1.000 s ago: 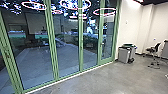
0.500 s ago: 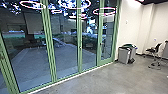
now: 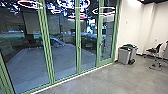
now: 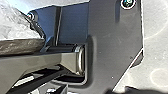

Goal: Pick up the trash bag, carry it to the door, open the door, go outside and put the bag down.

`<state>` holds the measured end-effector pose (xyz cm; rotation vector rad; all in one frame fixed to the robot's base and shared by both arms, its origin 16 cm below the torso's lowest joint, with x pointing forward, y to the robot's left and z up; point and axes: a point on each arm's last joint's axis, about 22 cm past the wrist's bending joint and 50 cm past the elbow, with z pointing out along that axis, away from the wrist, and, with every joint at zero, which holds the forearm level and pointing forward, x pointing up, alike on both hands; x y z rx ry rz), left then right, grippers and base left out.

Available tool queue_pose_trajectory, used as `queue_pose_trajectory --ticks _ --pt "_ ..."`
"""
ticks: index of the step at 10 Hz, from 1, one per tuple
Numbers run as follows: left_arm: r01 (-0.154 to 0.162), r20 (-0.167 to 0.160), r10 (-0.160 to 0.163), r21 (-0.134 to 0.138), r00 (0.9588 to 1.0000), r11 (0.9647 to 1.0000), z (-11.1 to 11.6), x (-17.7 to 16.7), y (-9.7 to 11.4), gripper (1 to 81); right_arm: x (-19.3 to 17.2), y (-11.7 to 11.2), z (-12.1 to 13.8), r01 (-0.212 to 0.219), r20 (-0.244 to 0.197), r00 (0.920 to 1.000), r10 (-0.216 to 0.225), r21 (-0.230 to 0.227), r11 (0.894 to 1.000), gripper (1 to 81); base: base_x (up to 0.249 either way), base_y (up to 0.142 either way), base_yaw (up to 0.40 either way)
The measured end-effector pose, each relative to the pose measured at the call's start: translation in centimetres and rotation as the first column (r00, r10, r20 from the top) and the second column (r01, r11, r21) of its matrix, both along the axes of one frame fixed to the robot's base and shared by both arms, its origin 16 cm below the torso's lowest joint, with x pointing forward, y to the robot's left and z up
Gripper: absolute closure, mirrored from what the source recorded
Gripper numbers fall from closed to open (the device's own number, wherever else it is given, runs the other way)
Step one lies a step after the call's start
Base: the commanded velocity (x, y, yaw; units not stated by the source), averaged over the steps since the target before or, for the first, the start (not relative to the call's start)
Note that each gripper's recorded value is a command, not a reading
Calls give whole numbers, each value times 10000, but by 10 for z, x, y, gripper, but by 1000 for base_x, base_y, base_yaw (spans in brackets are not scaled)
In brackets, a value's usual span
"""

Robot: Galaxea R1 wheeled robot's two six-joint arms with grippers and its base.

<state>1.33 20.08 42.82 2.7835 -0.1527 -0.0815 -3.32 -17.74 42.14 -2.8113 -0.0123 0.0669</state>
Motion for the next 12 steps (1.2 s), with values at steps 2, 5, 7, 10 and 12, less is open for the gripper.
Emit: queue_pose_trajectory --ticks 2,5,7,10,12 --pt "4 1 -4 2 10000 10000 0 0 0 811 0 0 0 -8 7 10000 8 2 10000 10 145 -73 0" --pt "-1 4 1 4 10000 10000 0 0 0 811 0 0 0 -4 6 10000 4 0 10000 10 145 -73 0" --pt "3 9 -3 2 10000 10000 0 0 0 811 0 0 0 -4 1 10000 4 0 10000 10 145 -73 0" --pt "5 6 -5 4 10000 10000 0 0 0 811 0 0 0 -8 3 10000 8 -3 10000 10 145 -71 0" --pt "8 13 -8 3 10000 10000 0 0 0 811 0 0 0 -6 7 10000 6 -4 10000 10 145 -31 0"
